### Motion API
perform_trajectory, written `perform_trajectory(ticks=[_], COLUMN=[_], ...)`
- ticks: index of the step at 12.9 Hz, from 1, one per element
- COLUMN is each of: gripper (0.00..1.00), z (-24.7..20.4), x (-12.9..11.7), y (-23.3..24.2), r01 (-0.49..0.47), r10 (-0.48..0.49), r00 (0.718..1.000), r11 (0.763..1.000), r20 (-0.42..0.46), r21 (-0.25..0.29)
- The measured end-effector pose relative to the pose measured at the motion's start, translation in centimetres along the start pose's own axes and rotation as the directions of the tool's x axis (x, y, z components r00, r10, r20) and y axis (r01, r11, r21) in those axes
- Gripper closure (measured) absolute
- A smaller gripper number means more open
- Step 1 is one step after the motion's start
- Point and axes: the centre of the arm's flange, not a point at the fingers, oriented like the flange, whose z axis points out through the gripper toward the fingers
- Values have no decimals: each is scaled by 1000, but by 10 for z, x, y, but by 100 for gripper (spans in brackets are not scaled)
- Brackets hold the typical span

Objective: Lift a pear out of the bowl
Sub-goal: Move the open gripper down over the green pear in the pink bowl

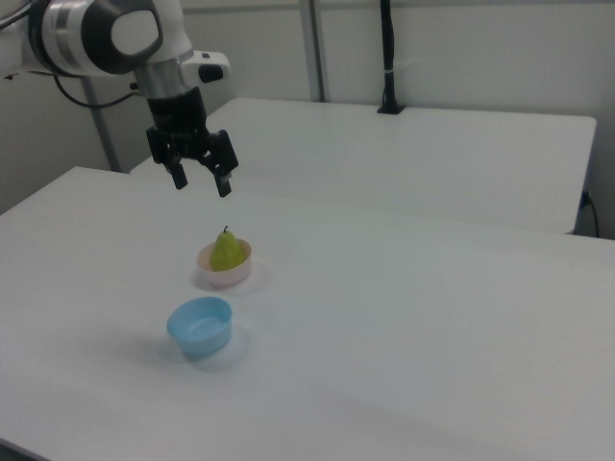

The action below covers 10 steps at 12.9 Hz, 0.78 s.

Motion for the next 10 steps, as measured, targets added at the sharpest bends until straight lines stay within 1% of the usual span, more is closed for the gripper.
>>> perform_trajectory(ticks=[2, 3, 4, 6, 7, 10], gripper=[0, 0, 0, 0, 0, 0], z=[15, 25, 39, 76, 97, 141], x=[11, 18, 27, 48, 57, 74], y=[-8, -14, -24, -50, -63, -81], r01=[20, 46, 74, 118, 140, 161], r10=[-20, -46, -74, -117, -139, -162], r00=[1000, 999, 997, 993, 990, 986], r11=[1000, 999, 996, 992, 989, 986], r20=[-4, -6, -13, -24, -16, 24], r21=[16, 30, 41, 44, 44, 46])
